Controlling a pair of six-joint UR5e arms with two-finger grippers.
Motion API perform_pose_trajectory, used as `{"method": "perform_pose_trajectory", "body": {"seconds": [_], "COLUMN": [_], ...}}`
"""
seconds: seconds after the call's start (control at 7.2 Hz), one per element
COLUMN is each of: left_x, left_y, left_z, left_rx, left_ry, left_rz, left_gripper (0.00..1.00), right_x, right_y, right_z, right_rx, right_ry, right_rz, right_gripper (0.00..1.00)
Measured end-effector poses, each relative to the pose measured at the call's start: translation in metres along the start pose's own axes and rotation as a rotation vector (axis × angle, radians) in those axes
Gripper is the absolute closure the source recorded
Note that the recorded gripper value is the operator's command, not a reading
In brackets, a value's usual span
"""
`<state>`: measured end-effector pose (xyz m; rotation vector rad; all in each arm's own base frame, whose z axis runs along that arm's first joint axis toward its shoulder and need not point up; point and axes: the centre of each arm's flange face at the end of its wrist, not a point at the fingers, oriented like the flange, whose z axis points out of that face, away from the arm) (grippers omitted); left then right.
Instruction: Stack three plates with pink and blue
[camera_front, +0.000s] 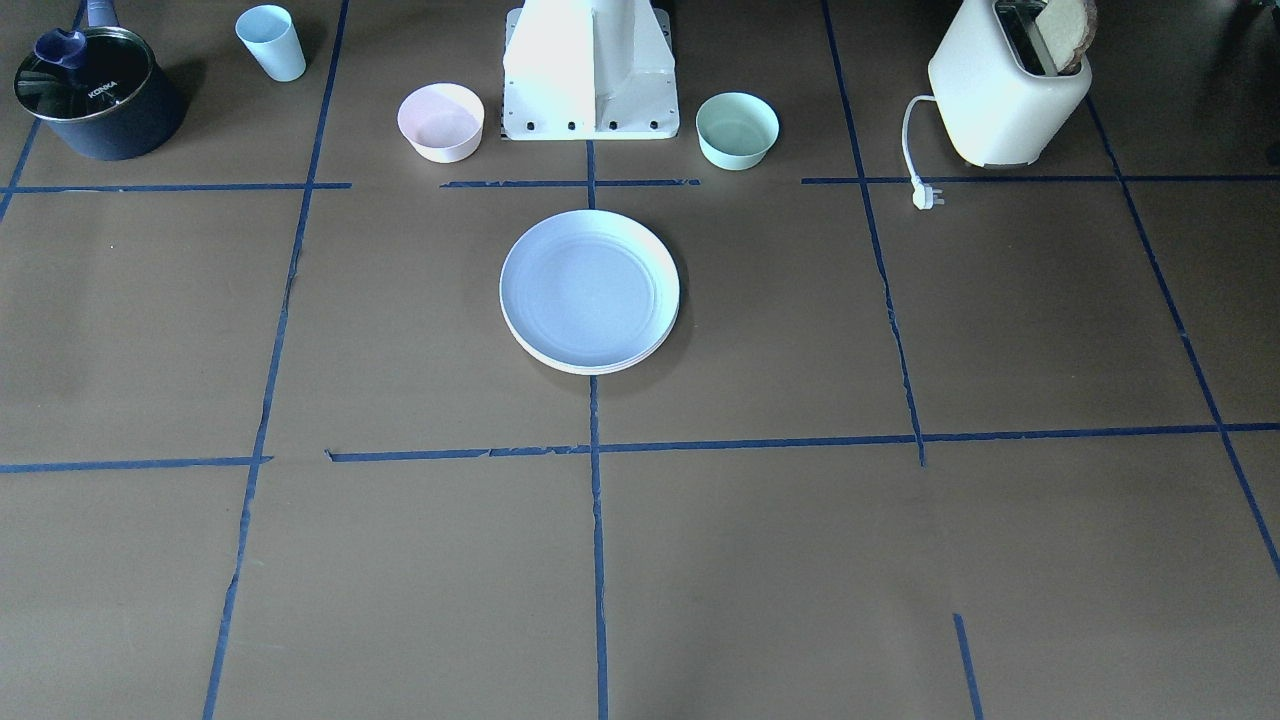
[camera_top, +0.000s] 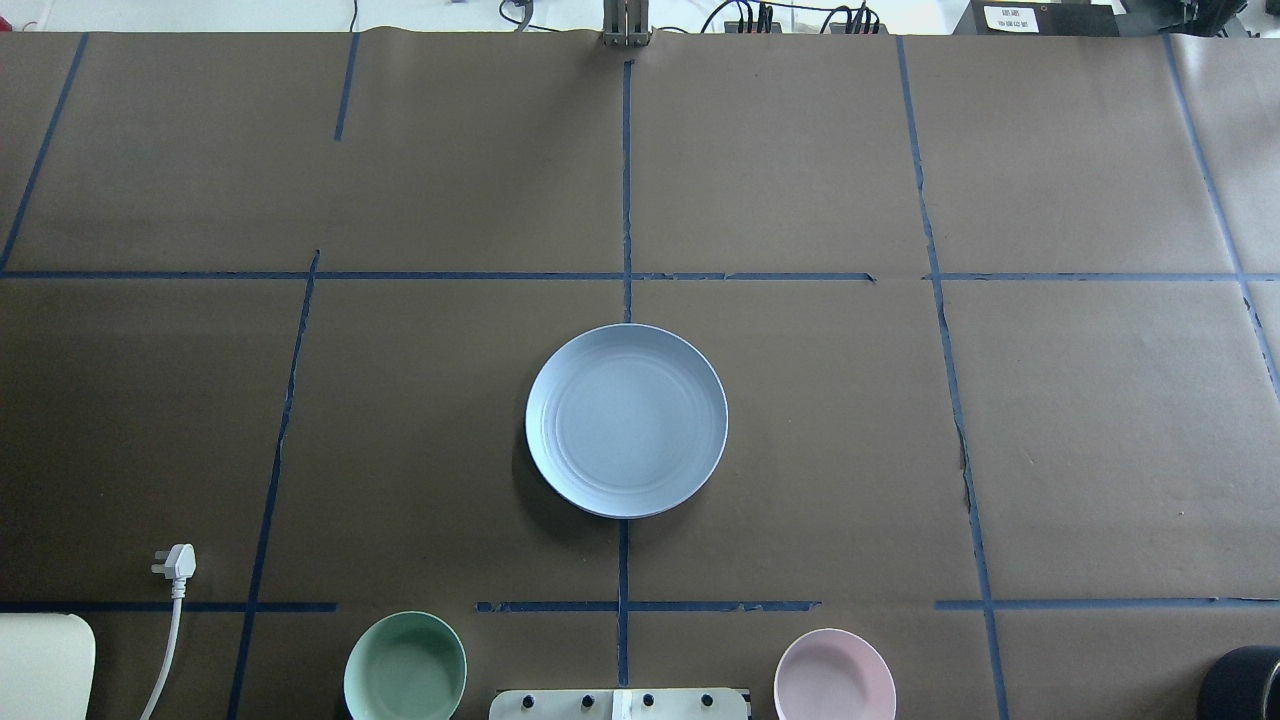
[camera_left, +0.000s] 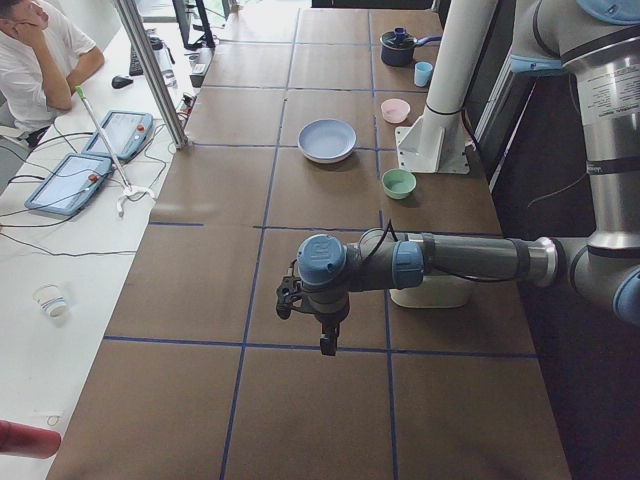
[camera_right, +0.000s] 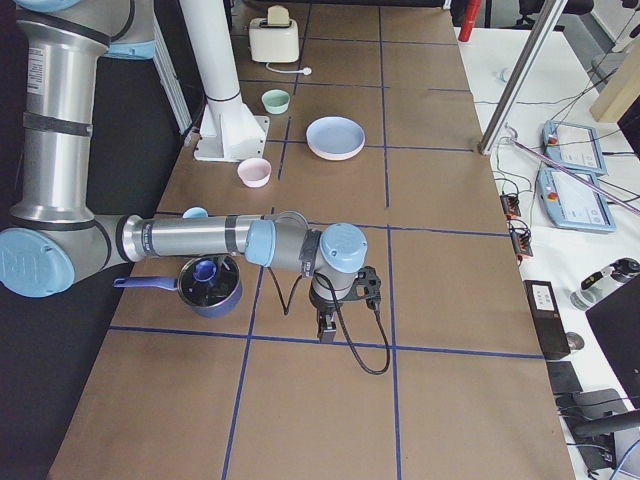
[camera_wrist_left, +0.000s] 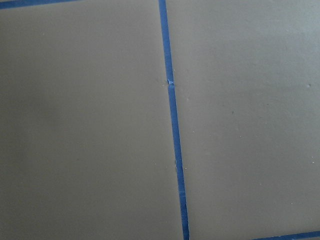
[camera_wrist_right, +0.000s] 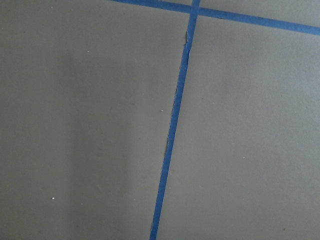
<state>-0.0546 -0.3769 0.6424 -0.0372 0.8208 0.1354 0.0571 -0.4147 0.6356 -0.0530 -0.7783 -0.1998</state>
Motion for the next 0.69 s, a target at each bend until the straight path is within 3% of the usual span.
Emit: {"method": "perform_pose_trajectory", "body": {"seconds": [0.69], "left_x": [-0.0012], "left_y": [-0.0056], "left_z": [0.0025], "left_rx": [-0.003], "left_ry": [0.002], "left_rz": [0.003], "left_gripper": [0.0], "right_x": [-0.0007], "right_y": [-0.0095], "right_z": [-0.0037], "right_rx": [0.007], "right_ry": [0.006], "right_rz": [0.017], "right_gripper": [0.0]}}
